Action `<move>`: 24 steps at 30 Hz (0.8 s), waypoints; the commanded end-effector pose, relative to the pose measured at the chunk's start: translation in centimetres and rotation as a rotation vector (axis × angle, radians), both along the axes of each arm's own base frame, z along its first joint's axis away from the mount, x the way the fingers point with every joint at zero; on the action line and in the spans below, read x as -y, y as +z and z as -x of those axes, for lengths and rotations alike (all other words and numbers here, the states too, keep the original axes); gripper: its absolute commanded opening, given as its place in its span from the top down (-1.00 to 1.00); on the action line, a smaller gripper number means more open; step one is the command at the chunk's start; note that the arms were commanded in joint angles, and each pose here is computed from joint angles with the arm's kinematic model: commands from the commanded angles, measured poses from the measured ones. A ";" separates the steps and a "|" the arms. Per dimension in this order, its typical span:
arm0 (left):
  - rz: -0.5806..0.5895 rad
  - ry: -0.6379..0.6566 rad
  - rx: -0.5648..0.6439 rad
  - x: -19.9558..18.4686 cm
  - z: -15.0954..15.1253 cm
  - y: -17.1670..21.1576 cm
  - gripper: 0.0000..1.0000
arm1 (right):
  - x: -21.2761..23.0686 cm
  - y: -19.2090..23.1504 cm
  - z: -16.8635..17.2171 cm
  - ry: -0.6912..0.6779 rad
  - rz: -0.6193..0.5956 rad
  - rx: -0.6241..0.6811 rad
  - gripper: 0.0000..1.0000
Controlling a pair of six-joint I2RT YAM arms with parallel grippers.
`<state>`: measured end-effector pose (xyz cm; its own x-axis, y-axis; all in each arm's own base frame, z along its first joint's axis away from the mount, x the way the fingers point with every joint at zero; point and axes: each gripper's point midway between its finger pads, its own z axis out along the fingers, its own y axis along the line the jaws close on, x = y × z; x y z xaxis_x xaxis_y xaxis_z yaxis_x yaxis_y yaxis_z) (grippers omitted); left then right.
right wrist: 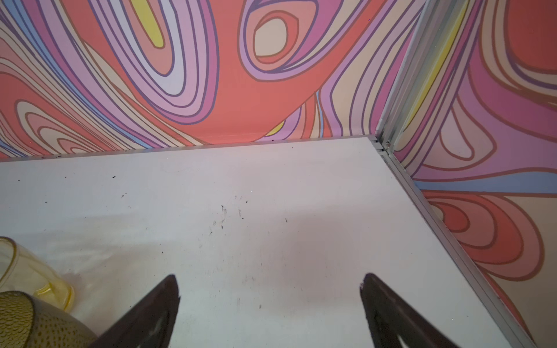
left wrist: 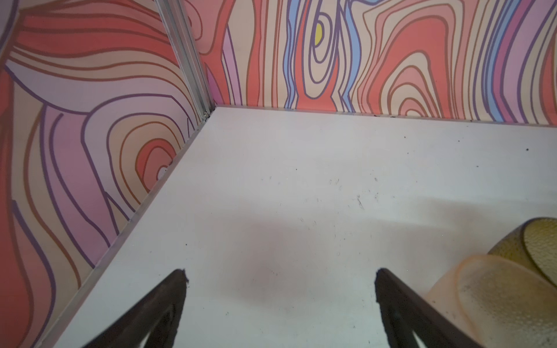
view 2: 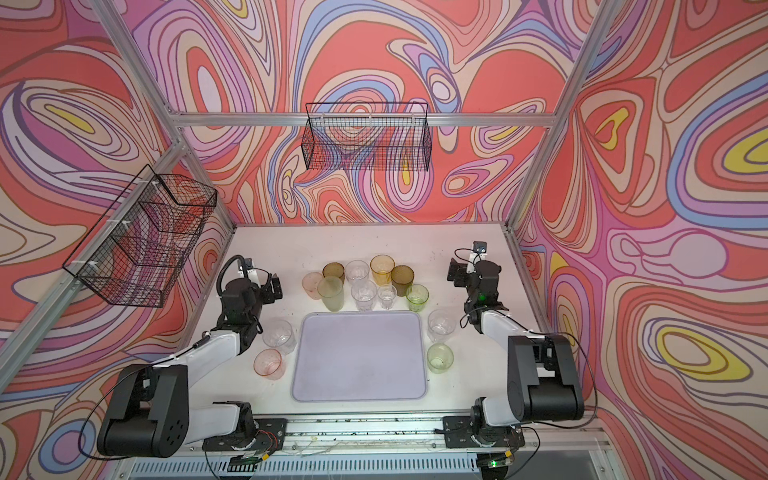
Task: Place the glasses into the tray
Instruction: 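Raise both arms, left gripper toward far cups, right toward green cup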
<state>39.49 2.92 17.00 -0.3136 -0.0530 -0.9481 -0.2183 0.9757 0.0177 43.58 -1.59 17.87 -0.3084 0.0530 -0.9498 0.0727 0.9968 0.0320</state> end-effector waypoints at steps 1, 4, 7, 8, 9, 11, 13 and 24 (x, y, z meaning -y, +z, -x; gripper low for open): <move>0.024 0.024 -0.130 -0.3 1.5 0.0 -1.00 | 0.8 -1.2 1.9 -0.056 -0.023 -0.170 -0.97; 0.071 -0.014 -0.152 0.6 1.8 2.3 -1.00 | 1.0 0.0 2.6 -0.092 -0.075 -0.236 -0.97; 0.126 -0.054 -0.214 1.6 2.3 3.8 -0.99 | 1.0 0.1 3.6 -0.124 -0.120 -0.345 -0.97; 0.148 -0.075 -0.232 2.1 2.5 4.2 -1.00 | 0.8 -0.1 3.9 -0.126 -0.140 -0.384 -0.97; 0.164 -0.100 -0.241 2.7 2.6 4.5 -1.00 | 0.6 -0.3 4.1 -0.124 -0.160 -0.414 -0.97; 0.206 -0.141 -0.247 3.6 2.9 4.9 -1.00 | -0.4 -0.4 4.4 -0.101 -0.217 -0.475 -0.97; 0.242 -0.192 -0.259 4.7 3.1 5.3 -1.00 | -1.0 -0.3 4.7 -0.107 -0.274 -0.535 -0.95; 0.373 -0.364 -0.393 8.5 3.6 5.3 -0.99 | -5.4 -1.7 5.5 0.029 -0.341 -0.789 -0.70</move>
<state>36.74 -4.26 22.69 -0.6415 -0.1679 -0.7486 0.0511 0.9642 -0.2601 39.54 2.06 17.08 -0.8240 0.3026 -0.4790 0.1920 0.9445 0.2664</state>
